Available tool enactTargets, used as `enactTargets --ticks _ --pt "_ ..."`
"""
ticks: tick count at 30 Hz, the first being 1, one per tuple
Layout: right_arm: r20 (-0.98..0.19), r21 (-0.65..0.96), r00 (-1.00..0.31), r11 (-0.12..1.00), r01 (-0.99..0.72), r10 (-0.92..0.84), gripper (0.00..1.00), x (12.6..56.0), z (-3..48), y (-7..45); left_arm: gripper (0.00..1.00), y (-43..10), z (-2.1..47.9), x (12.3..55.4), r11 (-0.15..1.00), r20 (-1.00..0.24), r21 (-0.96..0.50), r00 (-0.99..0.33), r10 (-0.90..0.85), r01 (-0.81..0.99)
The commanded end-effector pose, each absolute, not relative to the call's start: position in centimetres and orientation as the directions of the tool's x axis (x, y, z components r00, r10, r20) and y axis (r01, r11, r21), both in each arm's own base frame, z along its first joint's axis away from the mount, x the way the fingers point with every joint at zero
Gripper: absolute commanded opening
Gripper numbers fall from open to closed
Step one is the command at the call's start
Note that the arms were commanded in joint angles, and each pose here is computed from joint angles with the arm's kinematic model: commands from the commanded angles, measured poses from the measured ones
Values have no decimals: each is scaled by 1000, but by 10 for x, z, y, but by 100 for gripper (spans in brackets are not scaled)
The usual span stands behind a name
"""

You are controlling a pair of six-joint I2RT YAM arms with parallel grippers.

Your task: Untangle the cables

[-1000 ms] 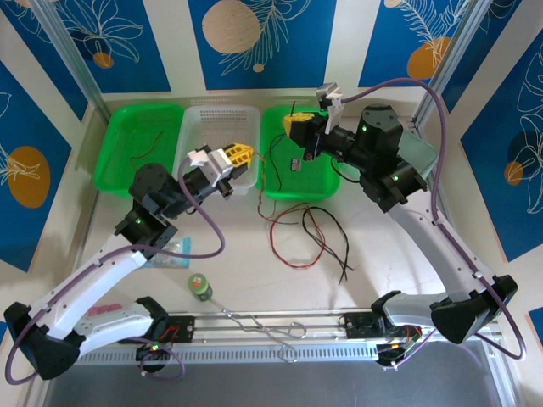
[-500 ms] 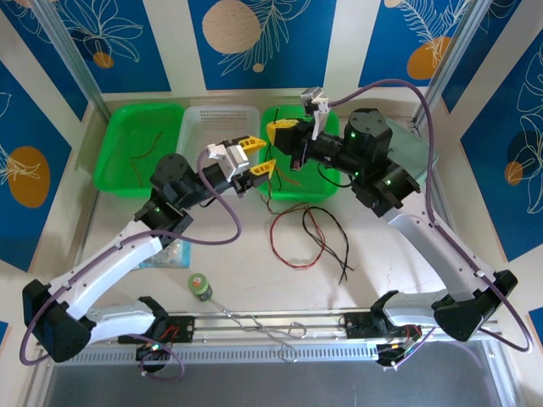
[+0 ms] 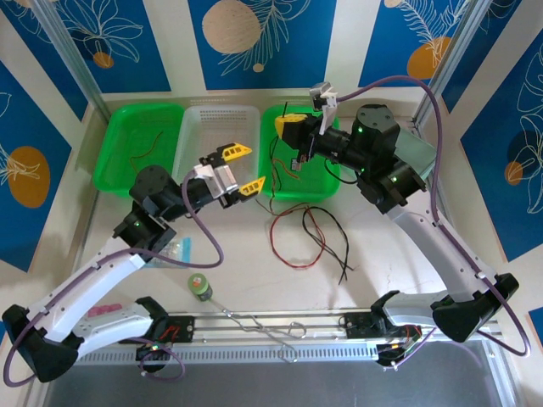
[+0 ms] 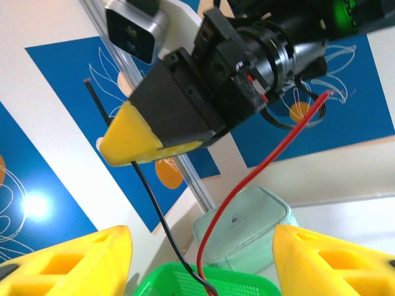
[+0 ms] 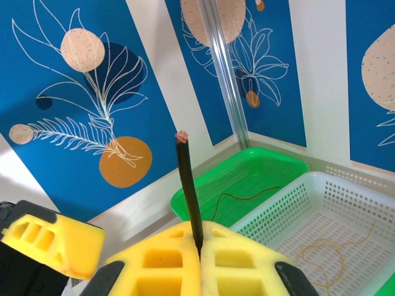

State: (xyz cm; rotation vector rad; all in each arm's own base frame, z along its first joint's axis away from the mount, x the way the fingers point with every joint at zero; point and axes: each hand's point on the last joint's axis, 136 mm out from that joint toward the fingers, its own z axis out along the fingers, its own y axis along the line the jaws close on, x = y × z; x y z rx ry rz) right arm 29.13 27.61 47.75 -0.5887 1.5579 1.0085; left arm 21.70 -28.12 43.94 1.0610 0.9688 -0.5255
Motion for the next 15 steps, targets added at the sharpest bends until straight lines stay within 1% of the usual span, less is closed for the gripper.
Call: enactTargets --ticks 1,6,8,11,13,15 --pt "-964 262 -205 483 -835 169 0 282 497 274 63 -287 441 210 377 -825 553 553 121 743" --pt "-963 267 -209 476 -838 172 0 281 498 276 65 -304 434 216 339 -825 558 550 128 758" --pt "-962 268 -211 473 -839 172 0 279 499 277 65 -311 435 215 316 -825 558 555 110 767" --pt "-962 269 -214 463 -845 169 0 276 498 279 65 -318 441 217 314 -830 546 552 79 777" --pt "-963 268 -215 455 -849 166 0 274 498 281 64 -323 443 218 303 -830 546 552 73 781" --pt "-963 267 -216 453 -851 164 0 273 497 283 61 -327 444 218 297 -834 541 548 66 787"
